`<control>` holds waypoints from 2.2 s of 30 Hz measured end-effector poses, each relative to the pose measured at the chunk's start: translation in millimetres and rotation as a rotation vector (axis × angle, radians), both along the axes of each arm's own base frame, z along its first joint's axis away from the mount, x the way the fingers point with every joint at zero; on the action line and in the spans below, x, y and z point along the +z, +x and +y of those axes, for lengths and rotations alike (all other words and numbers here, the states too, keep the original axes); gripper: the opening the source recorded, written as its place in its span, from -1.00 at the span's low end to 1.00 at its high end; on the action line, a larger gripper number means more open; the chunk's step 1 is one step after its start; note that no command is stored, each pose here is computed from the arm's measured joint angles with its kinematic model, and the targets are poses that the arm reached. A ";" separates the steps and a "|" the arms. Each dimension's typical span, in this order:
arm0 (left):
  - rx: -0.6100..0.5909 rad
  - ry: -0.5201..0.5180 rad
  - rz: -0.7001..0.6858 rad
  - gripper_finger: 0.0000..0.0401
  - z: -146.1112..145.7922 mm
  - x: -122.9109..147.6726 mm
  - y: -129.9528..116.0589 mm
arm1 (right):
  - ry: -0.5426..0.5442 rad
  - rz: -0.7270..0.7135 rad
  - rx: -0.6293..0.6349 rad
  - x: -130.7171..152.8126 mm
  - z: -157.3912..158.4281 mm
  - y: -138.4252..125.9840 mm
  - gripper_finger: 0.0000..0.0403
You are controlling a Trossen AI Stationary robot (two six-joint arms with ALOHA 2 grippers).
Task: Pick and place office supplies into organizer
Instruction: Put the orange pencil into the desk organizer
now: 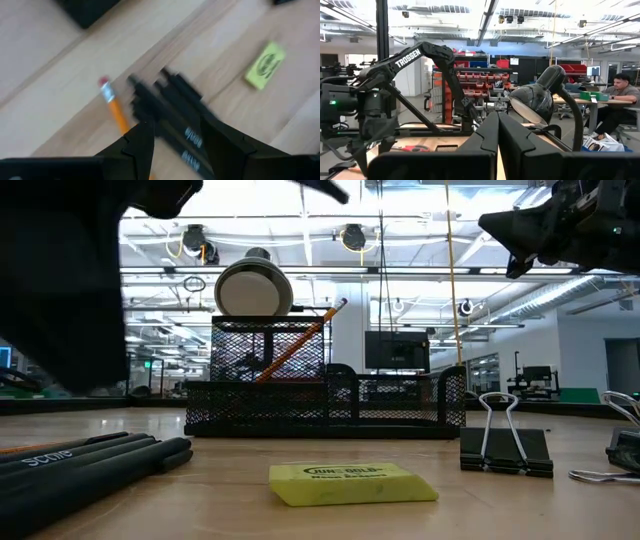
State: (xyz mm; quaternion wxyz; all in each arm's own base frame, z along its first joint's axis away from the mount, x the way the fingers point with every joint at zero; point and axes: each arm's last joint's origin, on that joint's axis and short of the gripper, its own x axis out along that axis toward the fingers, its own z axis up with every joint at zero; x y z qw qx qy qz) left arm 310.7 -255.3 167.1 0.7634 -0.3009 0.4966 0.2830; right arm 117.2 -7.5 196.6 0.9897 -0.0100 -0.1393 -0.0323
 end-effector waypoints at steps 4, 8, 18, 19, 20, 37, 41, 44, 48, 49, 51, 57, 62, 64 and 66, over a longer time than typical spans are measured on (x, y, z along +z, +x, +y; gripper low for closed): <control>0.066 -0.067 0.090 -0.19 0.6 11.6 -0.6 | 0.000 -0.003 0.000 0.3 0.0 -0.1 -1.00; 0.053 -0.134 0.152 -0.19 -1.9 13.5 -2.1 | 0.000 -0.005 0.000 0.5 0.0 -0.1 -1.00; 0.078 -0.130 0.204 -0.19 7.4 -0.6 -5.0 | 0.000 -0.005 0.000 0.4 0.0 -0.1 -1.00; 0.081 -0.126 0.209 -0.19 8.8 -2.1 -5.1 | 0.000 -0.005 0.000 0.5 0.0 -0.1 -1.00; 0.085 -0.124 0.212 -0.19 10.3 -3.4 -5.0 | 0.000 -0.005 0.000 0.4 0.0 -0.1 -1.00; 0.110 -0.140 0.238 -0.19 22.7 -33.8 -14.5 | 0.000 -0.005 0.000 0.4 0.0 -0.2 -1.00; 0.127 -0.158 0.272 -0.19 22.6 -38.9 -19.6 | 0.000 -0.005 0.000 0.5 0.0 -0.2 -1.00; 0.148 -0.172 0.291 -0.19 23.5 -42.0 -22.0 | 0.000 -0.004 0.000 0.4 0.0 -0.1 -1.00; 0.156 -0.181 0.283 -0.19 23.4 -44.0 -22.0 | 0.000 -0.004 0.000 0.4 0.0 -0.1 -1.00; 0.155 -0.184 0.278 -0.19 23.4 -45.7 -20.9 | 0.000 -0.004 0.000 0.3 0.0 -0.1 -1.00; 0.150 -0.188 0.275 -0.19 24.2 -47.7 -18.6 | 0.000 -0.004 0.000 0.4 0.0 -0.1 -1.00; 0.155 -0.200 0.277 -0.34 25.2 -53.2 -15.0 | 0.000 -0.003 0.001 0.3 0.1 -0.1 -1.00; 0.159 -0.225 0.255 -0.57 23.3 -53.0 -12.6 | 0.001 0.004 0.001 -0.4 0.1 0.1 -1.00; 0.158 -0.232 0.248 -0.67 22.7 -52.8 -11.9 | 0.001 0.004 0.001 -0.3 0.0 0.1 -1.00; 0.161 -0.234 0.238 -0.78 22.3 -52.8 -11.2 | 0.001 0.004 0.001 -0.4 0.1 0.1 -1.00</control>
